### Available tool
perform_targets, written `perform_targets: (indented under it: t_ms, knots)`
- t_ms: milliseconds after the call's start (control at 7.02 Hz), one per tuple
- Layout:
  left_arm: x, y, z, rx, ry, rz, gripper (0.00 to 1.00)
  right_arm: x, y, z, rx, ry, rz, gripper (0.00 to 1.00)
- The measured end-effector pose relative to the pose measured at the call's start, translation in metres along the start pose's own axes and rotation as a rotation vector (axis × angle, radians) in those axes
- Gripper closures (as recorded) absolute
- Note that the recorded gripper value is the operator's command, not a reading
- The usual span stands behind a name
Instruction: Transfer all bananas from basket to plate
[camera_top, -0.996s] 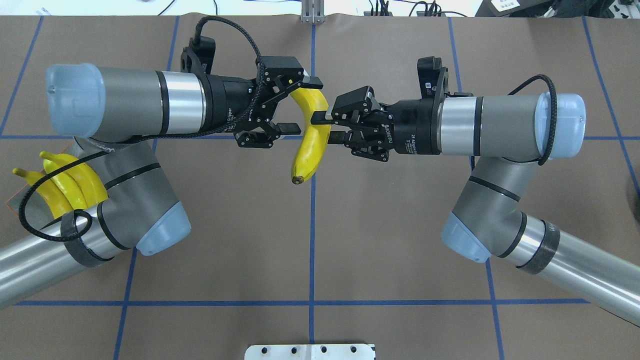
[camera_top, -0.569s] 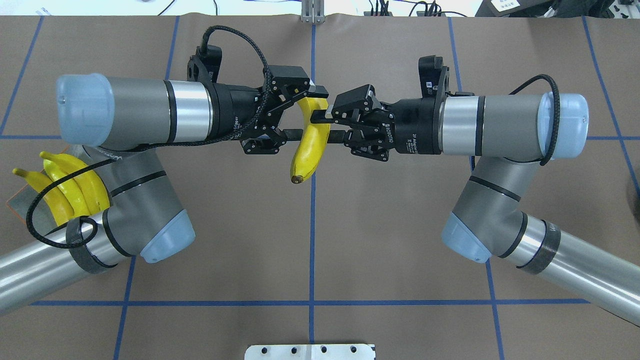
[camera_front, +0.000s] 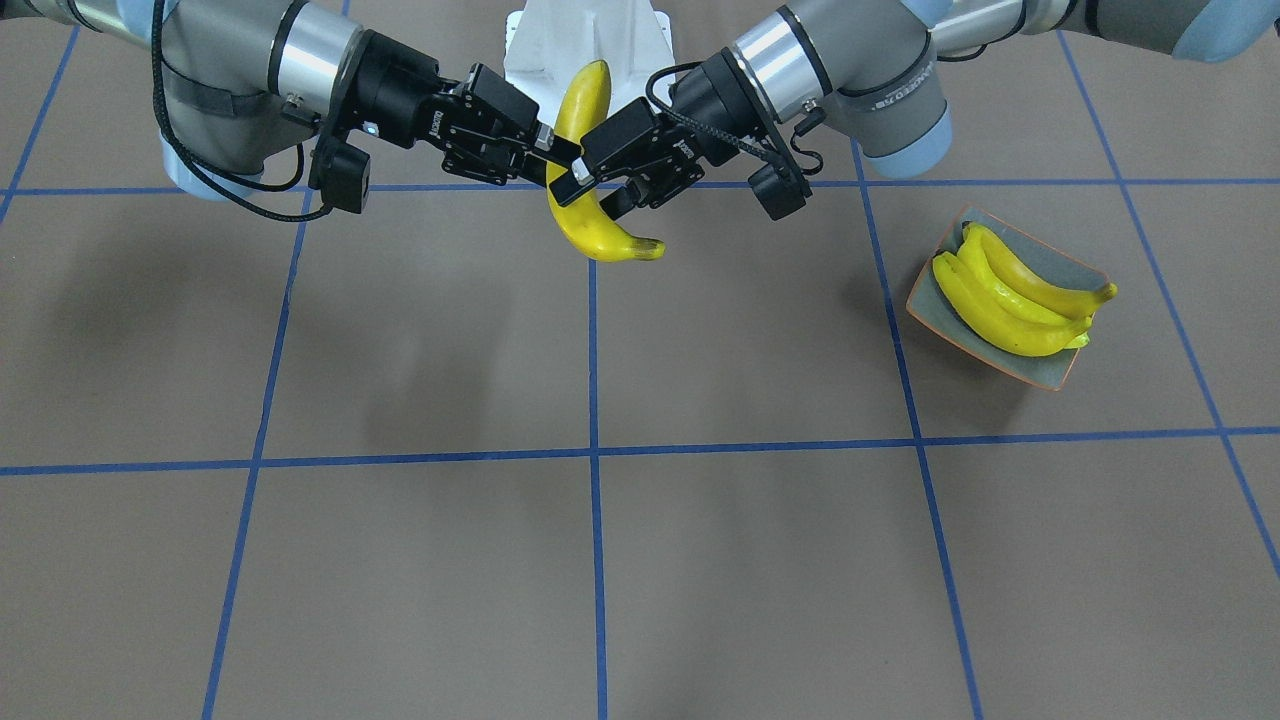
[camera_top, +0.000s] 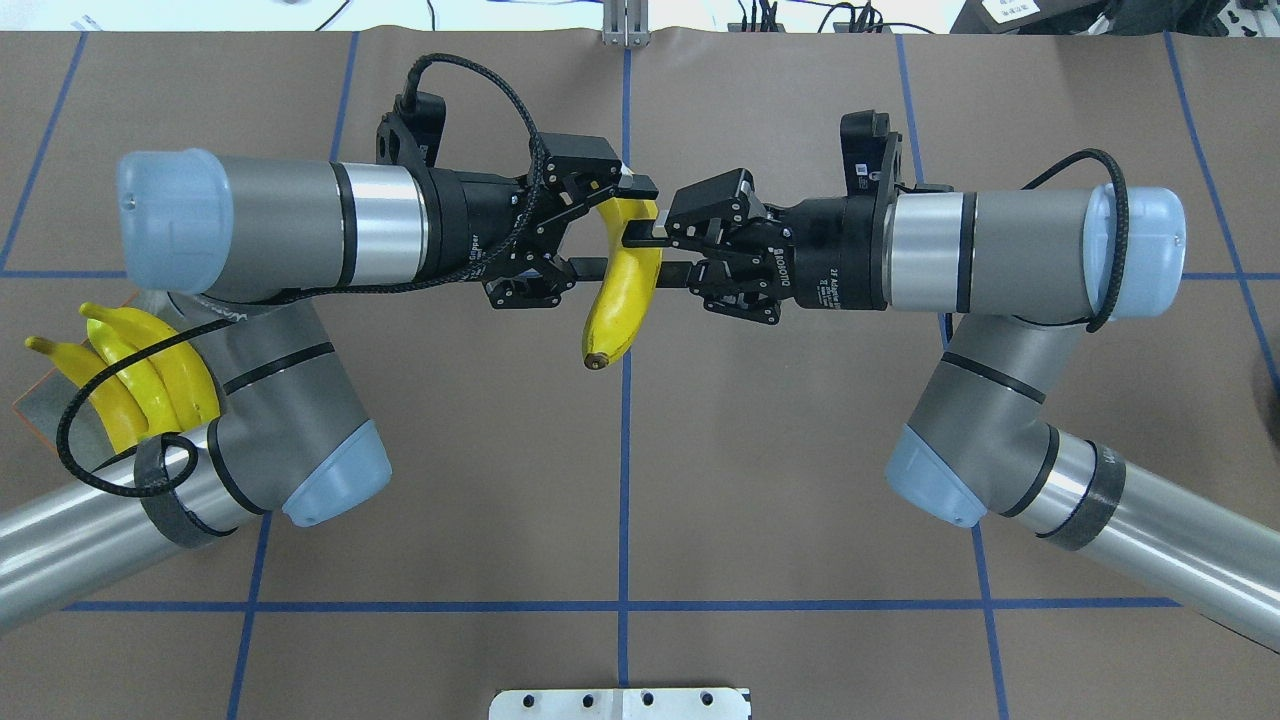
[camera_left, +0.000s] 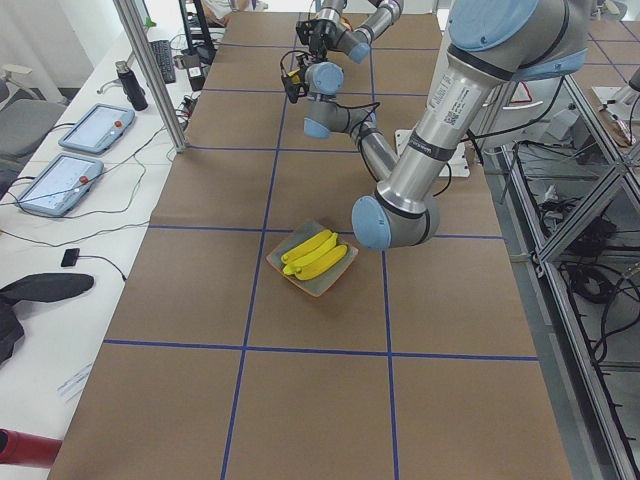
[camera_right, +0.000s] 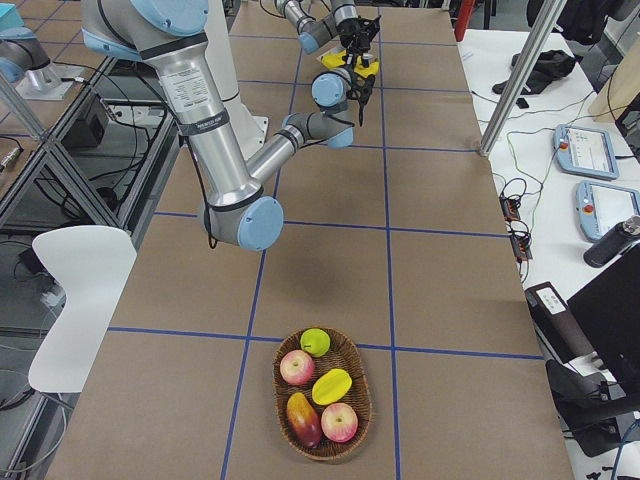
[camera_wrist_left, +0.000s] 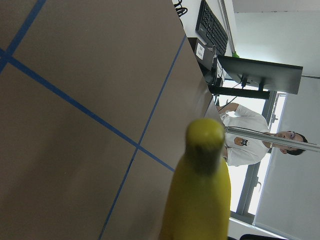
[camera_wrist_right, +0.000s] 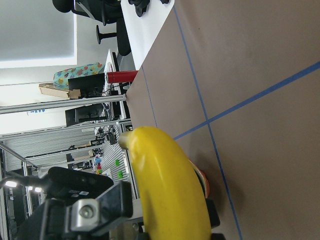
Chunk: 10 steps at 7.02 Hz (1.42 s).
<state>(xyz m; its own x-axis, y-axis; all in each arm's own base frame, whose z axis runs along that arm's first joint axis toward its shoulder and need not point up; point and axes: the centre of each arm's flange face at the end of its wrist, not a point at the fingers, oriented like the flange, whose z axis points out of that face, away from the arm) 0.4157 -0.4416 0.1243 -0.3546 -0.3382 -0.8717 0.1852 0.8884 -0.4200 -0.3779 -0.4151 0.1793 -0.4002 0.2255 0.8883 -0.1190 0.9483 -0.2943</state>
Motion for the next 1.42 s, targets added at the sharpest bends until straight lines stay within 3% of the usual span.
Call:
perform_targets:
  t_ms: [142, 427, 569, 712, 854, 1424]
  knots:
    - [0.001, 0.000, 0.000, 0.004, 0.003, 0.000, 0.29, 0.001, 0.000, 0.000, -0.002, 0.001, 0.001, 1.00]
    - [0.003, 0.001, 0.001, 0.005, 0.008, 0.000, 0.36, 0.001, 0.001, 0.000, -0.004, 0.002, 0.003, 1.00]
    - [0.002, 0.002, 0.002, 0.010, 0.013, -0.002, 0.71, 0.001, 0.001, -0.001, -0.004, 0.001, 0.003, 1.00]
    - [0.001, 0.005, 0.004, 0.015, 0.019, -0.005, 1.00, 0.000, 0.001, -0.001, -0.006, -0.002, 0.005, 0.89]
    - [0.001, 0.007, 0.005, 0.016, 0.025, -0.006, 1.00, 0.000, 0.001, -0.002, -0.007, -0.005, 0.008, 0.01]
    - [0.001, 0.009, 0.001, 0.014, 0.031, -0.006, 1.00, -0.002, 0.006, -0.012, -0.022, -0.014, -0.003, 0.00]
